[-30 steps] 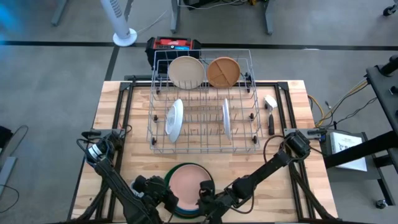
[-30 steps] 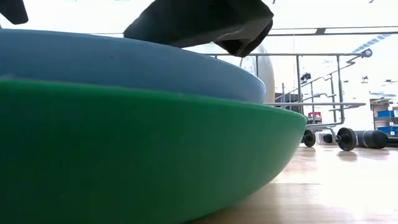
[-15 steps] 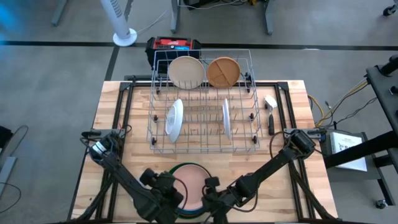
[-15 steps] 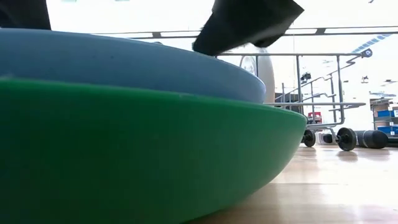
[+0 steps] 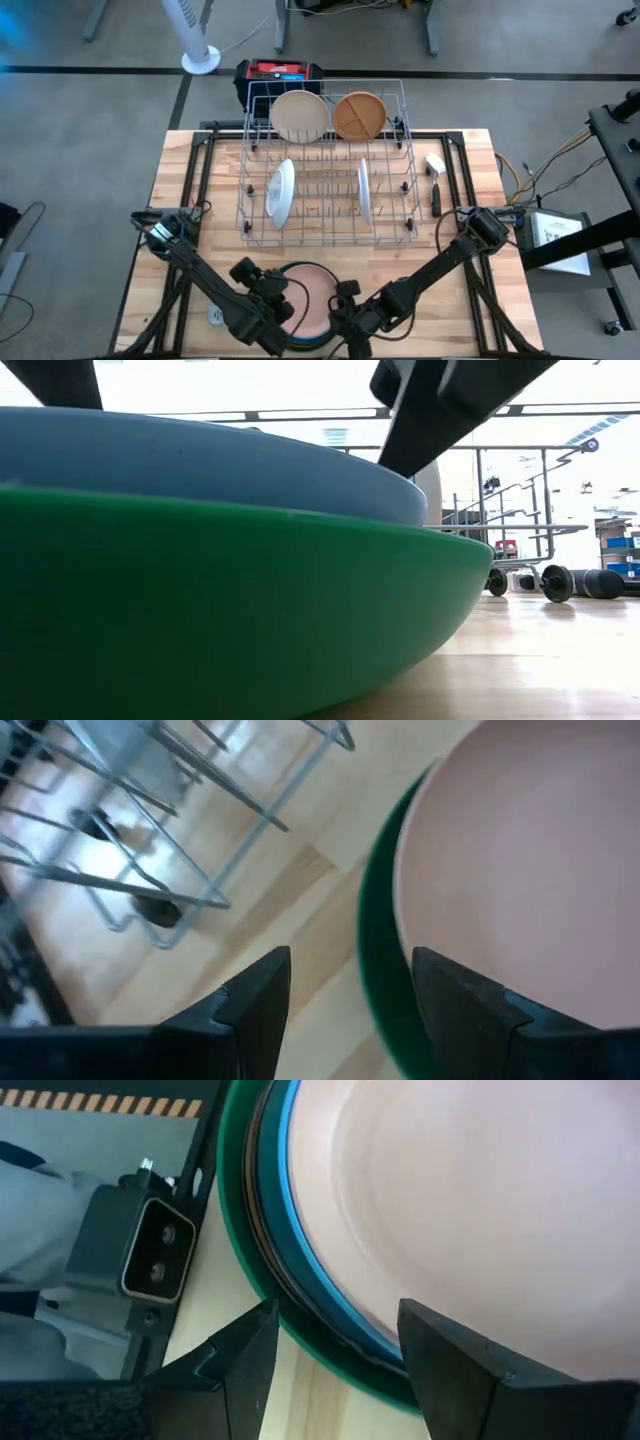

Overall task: Sort dishes
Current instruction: Put the pink plate into the dish rack

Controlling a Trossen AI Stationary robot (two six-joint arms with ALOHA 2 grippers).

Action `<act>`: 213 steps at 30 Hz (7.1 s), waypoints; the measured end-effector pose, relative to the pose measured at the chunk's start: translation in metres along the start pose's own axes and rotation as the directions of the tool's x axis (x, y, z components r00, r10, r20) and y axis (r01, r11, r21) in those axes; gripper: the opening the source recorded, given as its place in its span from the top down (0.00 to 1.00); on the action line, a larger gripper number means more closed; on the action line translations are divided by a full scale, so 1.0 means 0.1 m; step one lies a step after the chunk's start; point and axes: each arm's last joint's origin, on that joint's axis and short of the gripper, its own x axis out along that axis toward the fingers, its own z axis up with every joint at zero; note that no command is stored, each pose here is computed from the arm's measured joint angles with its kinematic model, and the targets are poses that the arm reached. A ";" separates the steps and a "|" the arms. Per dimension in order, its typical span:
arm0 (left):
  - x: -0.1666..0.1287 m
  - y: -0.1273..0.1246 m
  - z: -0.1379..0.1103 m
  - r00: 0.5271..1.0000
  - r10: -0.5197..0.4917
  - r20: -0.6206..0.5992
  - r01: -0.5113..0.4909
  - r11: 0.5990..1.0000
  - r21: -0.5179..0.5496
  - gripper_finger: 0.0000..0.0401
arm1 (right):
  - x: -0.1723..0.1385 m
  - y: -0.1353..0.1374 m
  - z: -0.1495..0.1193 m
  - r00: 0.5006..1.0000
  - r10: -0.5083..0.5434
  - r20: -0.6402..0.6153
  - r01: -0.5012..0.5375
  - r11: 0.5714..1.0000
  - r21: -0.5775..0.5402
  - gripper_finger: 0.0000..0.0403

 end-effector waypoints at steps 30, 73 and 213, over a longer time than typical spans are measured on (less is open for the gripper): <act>0.35 0.24 -0.14 0.948 -0.318 -0.012 0.303 0.914 -0.270 0.51 | -0.69 -0.20 -0.69 0.974 -0.048 0.222 -0.011 0.966 0.257 0.47; 0.37 0.08 -0.12 0.960 -0.276 -0.048 0.257 0.936 -0.241 0.91 | -0.67 -0.20 -0.70 0.969 -0.047 0.241 -0.018 0.964 0.264 0.46; -1.23 -0.17 0.23 0.736 -0.238 0.633 0.101 0.964 0.245 0.60 | -1.51 -0.20 -0.42 0.815 -0.267 0.515 0.056 0.920 0.389 0.92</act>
